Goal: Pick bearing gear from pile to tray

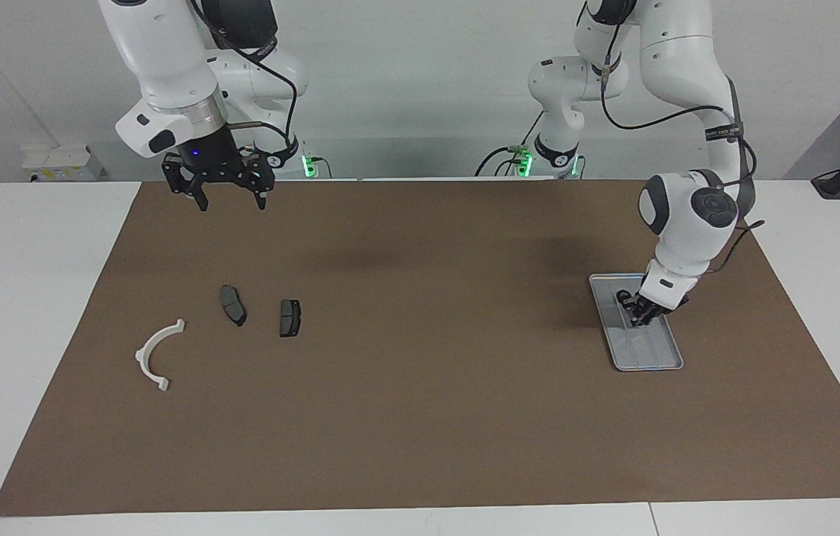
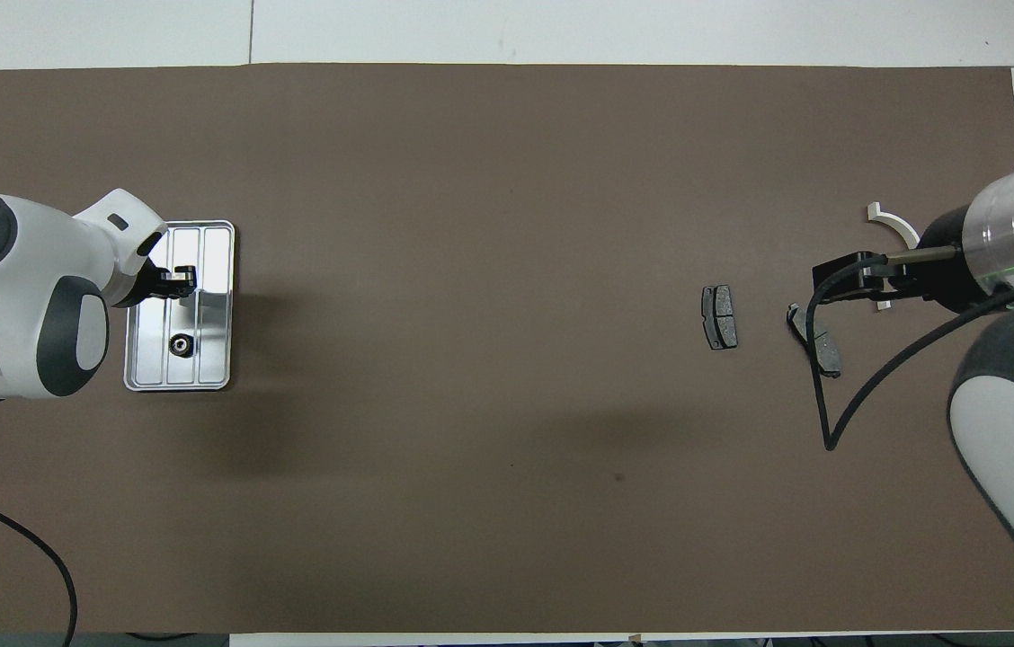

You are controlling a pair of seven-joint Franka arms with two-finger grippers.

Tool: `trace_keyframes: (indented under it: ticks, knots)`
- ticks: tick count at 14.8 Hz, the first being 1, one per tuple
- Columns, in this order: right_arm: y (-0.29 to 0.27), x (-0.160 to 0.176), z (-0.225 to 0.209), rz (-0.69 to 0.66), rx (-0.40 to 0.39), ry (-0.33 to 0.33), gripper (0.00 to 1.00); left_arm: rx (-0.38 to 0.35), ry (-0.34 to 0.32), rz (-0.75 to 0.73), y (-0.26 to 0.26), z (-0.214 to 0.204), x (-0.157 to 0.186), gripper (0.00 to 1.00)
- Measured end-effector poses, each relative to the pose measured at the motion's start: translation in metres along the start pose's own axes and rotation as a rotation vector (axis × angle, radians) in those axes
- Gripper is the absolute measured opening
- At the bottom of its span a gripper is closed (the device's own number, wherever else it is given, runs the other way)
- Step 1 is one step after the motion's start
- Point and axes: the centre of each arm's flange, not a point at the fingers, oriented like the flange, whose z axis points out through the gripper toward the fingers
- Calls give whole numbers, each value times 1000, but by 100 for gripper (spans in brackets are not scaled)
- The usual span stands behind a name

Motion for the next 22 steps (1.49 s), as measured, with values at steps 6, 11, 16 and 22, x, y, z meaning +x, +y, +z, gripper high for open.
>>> trace_keyframes:
  ticks: [6,11,16,22]
  knots:
    - [8,1,0,14,0,0,100,-2,-1,-1,0,11,-7,24]
    - [9,1,0,17,0,0,100,4,-48,-2,-1,7,-7,72]
    - [11,1,0,21,0,0,100,-6,-84,-34,-7,-126,18,100]
    - [13,2,0,25,0,0,100,-12,-13,-26,-18,-319,-49,100]
